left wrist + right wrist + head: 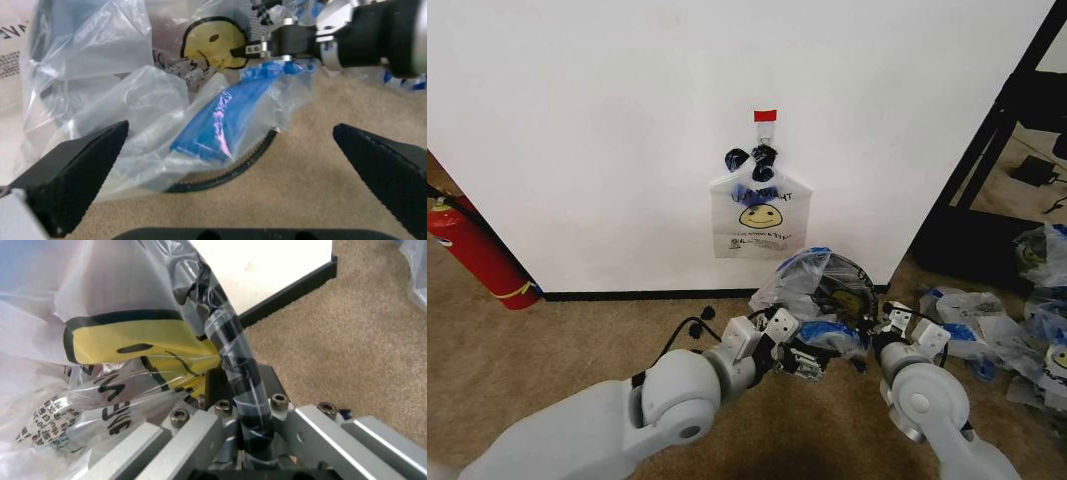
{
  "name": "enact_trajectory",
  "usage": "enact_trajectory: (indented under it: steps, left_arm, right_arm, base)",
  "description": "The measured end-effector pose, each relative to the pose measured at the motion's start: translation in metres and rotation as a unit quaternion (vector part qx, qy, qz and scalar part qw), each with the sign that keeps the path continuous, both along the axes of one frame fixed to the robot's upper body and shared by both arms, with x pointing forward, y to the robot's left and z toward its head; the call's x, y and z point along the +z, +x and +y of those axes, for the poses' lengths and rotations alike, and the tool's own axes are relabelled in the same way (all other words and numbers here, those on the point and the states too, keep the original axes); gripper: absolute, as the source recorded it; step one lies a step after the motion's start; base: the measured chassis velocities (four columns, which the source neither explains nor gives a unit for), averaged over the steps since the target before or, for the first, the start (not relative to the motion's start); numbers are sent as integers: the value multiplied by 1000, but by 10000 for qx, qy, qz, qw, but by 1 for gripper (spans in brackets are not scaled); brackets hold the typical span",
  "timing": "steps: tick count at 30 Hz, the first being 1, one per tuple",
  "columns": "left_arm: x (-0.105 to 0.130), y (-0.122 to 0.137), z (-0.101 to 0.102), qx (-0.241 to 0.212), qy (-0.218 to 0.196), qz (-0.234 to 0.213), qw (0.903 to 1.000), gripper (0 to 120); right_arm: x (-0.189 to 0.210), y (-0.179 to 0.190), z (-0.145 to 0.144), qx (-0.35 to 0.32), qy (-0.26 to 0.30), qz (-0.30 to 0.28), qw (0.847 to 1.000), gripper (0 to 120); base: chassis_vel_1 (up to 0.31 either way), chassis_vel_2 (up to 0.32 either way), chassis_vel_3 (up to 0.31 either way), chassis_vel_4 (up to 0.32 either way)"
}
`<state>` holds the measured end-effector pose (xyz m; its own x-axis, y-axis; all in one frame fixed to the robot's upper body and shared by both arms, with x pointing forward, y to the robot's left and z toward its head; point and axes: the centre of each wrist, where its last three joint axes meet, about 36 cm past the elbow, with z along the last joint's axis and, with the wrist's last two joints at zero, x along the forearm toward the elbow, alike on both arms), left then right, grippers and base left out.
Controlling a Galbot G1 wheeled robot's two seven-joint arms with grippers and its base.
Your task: Pick up the garbage bag from the wall and place it over the trash bin.
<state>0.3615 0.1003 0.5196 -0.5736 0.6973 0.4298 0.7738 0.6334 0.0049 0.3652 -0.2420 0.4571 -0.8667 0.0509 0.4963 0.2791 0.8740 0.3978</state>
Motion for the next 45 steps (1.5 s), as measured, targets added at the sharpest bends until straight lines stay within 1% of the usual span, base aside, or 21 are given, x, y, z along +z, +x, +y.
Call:
enact_trajectory:
  steps: [3, 5, 11, 17, 18, 19, 20, 22, 24, 26, 27, 29, 30, 31, 32, 34, 38, 40, 41, 44, 45]
  left_arm:
    - [-4, 4, -4, 25, 37, -40, 10000, 113]
    - [-13, 8, -10, 82, 24, -68, 9999, 113]
    - [-20, 5, -20, 97, -57, 27, 9999, 110]
    - [-30, 9, -32, 306, -253, -132, 9991, 95]
    - [-30, 9, -32, 306, -253, -132, 9991, 95]
    - [-30, 9, -33, 314, -257, -133, 9991, 92]
    - [-32, 9, -33, 322, -261, -120, 9991, 86]
    - [-33, 8, -33, 325, -259, -107, 9991, 81]
    - [-34, 8, -33, 319, -250, -92, 9991, 70]
    - [-34, 8, -33, 315, -245, -86, 9992, 68]
    - [-34, 8, -33, 311, -242, -79, 9992, 62]
    - [-35, 7, -33, 307, -243, -65, 9992, 57]
    - [-36, 8, -32, 312, -234, -47, 9992, 49]
    - [-36, 8, -32, 313, -230, -43, 9992, 47]
    - [-37, 8, -32, 315, -226, -28, 9992, 41]
    - [-38, 8, -32, 315, -226, -25, 9992, 39]
    - [-39, 7, -33, 318, -261, -15, 9992, 19]
    - [-39, 6, -31, 323, -276, -23, 9991, 14]
    - [-39, 6, -31, 323, -276, -23, 9991, 14]
    - [-39, 3, -26, 321, -272, -23, 9991, 0]
    - [-40, 1, -24, 331, -264, -11, 9991, 0]
  right_arm:
    - [1, 0, 0, 7, 5, -15, 10000, 0]
    - [2, -1, 0, 12, 10, -32, 10000, 0]
    - [4, -1, -1, 6, -2, -57, 10000, 0]
    - [4, -3, -1, 0, 4, -43, 10000, 0]
    - [4, -3, -1, 0, 4, -43, 10000, 0]
    - [3, -3, -1, 1, 6, -40, 10000, 0]
    - [3, -3, 0, 4, 6, -38, 10000, 0]
    - [4, -3, 0, 8, 5, -40, 10000, 0]
    - [4, -2, 0, 14, -2, -52, 10000, 0]
    - [5, -2, 0, 16, -4, -60, 10000, 0]
    - [6, -1, 0, 19, -4, -72, 10000, 0]
    - [7, -1, 0, 18, 9, -77, 10000, 0]
    - [8, -1, 1, 11, 37, -75, 10000, 0]
    - [8, -1, 1, 11, 39, -75, 10000, 0]
    - [9, -1, 1, 12, 51, -79, 10000, 0]
    - [9, -1, 1, 13, 55, -80, 10000, 0]
    - [10, -1, 2, 4, 67, -76, 9999, 0]
    - [10, -1, 1, -6, 71, -75, 9999, 0]
    - [10, -1, 1, -6, 71, -75, 9999, 0]
    - [10, -1, 1, -38, 94, -71, 9999, 0]
    - [10, -1, 2, -49, 108, -68, 9999, 0]
  base:
    - [0, 0, 0, 0]
    - [0, 0, 0, 0]
    - [0, 0, 0, 0]
    - [0, 0, 0, 0]
    - [0, 0, 0, 0]
    - [0, 0, 0, 0]
    - [0, 0, 0, 0]
    - [0, 0, 0, 0]
    - [0, 0, 0, 0]
    - [0, 0, 0, 0]
    - [0, 0, 0, 0]
    - [0, 0, 0, 0]
    - [0, 0, 0, 0]
    - [0, 0, 0, 0]
    - [0, 0, 0, 0]
    - [0, 0, 0, 0]
    - [0, 0, 0, 0]
    - [0, 0, 0, 0]
    - [0, 0, 0, 0]
    - [0, 0, 0, 0]
    - [0, 0, 0, 0]
